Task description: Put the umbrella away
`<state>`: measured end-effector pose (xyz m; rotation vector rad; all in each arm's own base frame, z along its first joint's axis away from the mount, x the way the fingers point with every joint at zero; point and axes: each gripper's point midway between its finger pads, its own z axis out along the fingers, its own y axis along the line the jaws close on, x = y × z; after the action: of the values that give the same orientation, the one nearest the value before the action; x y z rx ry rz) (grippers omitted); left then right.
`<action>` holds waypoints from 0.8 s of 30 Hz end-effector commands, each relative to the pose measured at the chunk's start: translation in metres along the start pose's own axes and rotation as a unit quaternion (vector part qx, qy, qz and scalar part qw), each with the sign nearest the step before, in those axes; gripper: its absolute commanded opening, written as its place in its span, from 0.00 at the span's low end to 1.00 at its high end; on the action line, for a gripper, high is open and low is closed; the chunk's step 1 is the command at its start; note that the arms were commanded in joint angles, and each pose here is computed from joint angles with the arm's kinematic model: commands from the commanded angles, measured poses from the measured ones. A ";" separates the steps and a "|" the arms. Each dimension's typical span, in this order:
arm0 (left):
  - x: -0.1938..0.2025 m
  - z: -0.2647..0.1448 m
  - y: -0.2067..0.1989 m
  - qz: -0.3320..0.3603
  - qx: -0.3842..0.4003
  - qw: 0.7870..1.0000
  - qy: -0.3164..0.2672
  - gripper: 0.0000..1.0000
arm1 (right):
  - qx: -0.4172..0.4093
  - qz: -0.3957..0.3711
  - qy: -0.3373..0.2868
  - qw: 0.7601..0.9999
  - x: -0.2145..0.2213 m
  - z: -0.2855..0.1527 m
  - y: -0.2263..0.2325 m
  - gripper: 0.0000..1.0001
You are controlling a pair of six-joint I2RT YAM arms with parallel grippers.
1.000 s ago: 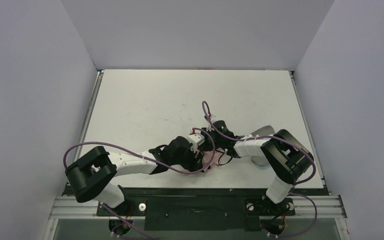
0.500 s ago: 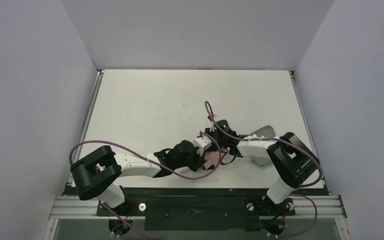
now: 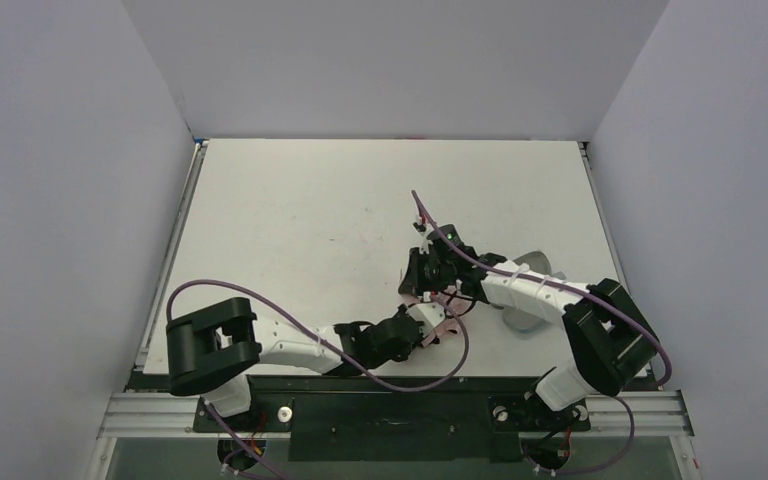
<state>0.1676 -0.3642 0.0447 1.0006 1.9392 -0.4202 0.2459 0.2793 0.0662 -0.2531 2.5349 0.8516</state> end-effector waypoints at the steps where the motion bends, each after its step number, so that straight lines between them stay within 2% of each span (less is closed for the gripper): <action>1: 0.041 -0.006 0.005 0.076 -0.039 0.994 0.074 0.00 | -0.015 -0.018 -0.025 0.999 -0.027 -0.012 0.017 0.00; 5: 0.043 -0.010 -0.002 0.126 -0.067 0.987 0.074 0.00 | -0.020 -0.021 -0.035 0.999 -0.044 -0.014 0.026 0.00; 12: 0.049 -0.012 -0.014 0.229 -0.123 0.962 0.084 0.00 | -0.005 -0.016 -0.045 0.999 -0.069 -0.011 0.025 0.00; 17: 0.047 -0.014 -0.017 0.280 -0.159 0.944 0.076 0.00 | 0.036 0.003 -0.051 0.998 -0.082 0.002 0.004 0.00; 21: 0.045 -0.016 -0.016 0.312 -0.190 0.928 0.069 0.00 | 0.071 0.023 -0.017 0.997 -0.064 0.032 -0.025 0.00; 24: 0.046 -0.015 -0.015 0.314 -0.194 0.927 0.069 0.00 | 0.080 0.042 0.018 0.996 -0.034 0.055 -0.045 0.00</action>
<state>0.1485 -0.3523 0.0390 1.1401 1.6303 0.3189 0.2840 0.2720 0.0370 -0.1763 2.7131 0.6826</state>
